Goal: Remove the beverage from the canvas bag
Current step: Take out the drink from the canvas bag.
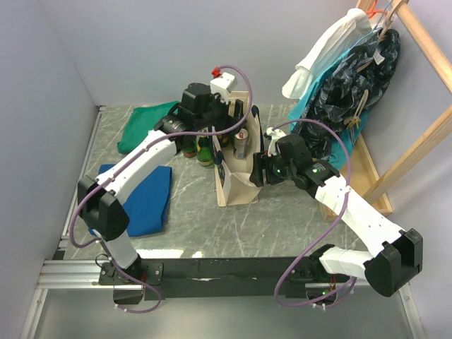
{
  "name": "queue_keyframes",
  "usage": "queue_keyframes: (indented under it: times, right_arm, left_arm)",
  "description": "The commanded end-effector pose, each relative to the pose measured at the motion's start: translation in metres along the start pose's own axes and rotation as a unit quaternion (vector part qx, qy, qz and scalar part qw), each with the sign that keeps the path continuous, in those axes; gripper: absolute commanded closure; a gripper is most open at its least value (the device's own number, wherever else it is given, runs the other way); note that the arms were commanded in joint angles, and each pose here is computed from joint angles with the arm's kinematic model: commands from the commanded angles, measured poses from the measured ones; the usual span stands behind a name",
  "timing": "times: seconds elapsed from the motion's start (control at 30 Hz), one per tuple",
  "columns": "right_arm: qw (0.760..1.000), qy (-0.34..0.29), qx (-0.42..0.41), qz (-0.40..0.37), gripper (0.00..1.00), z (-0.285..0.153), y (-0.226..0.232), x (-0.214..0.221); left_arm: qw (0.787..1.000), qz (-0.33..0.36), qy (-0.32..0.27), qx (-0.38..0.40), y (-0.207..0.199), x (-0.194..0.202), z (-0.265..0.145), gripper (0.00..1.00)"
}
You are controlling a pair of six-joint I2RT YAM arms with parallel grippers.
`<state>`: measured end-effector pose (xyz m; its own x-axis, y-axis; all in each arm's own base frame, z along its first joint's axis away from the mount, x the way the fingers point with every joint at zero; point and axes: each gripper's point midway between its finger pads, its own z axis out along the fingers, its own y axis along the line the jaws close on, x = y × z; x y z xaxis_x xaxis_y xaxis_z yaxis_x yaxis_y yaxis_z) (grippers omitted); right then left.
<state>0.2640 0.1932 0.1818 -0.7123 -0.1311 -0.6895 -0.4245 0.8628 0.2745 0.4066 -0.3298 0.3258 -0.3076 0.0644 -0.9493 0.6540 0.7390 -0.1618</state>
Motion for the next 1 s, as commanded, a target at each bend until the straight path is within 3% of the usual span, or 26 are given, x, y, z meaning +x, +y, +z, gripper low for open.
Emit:
queue_keyframes:
  times: [0.0,0.37,0.67,0.8,0.97]
  right_arm:
    - [0.999,0.039,0.001,-0.015,0.26,0.002,0.000,0.019]
    - [0.999,0.037,0.005,-0.014,0.26,0.002,-0.001,0.017]
    - [0.999,0.030,0.003,-0.017,0.25,0.000,0.000,0.014]
    - [0.999,0.030,0.005,-0.017,0.25,0.000,-0.001,0.014]
    - [0.999,0.031,0.008,-0.015,0.26,0.000,-0.002,0.016]
  left_arm:
    - [1.000,0.015,-0.003,0.013,-0.008,-0.011,0.003,0.12]
    - [0.997,0.009,0.064,0.031,-0.006,0.037,0.034,0.14]
    - [0.997,0.003,0.081,0.017,0.003,0.058,0.056,0.09]
    - [0.996,-0.003,0.084,0.020,0.003,0.063,0.064,0.02]
    - [0.996,-0.006,0.089,0.016,0.006,0.068,0.073,0.04]
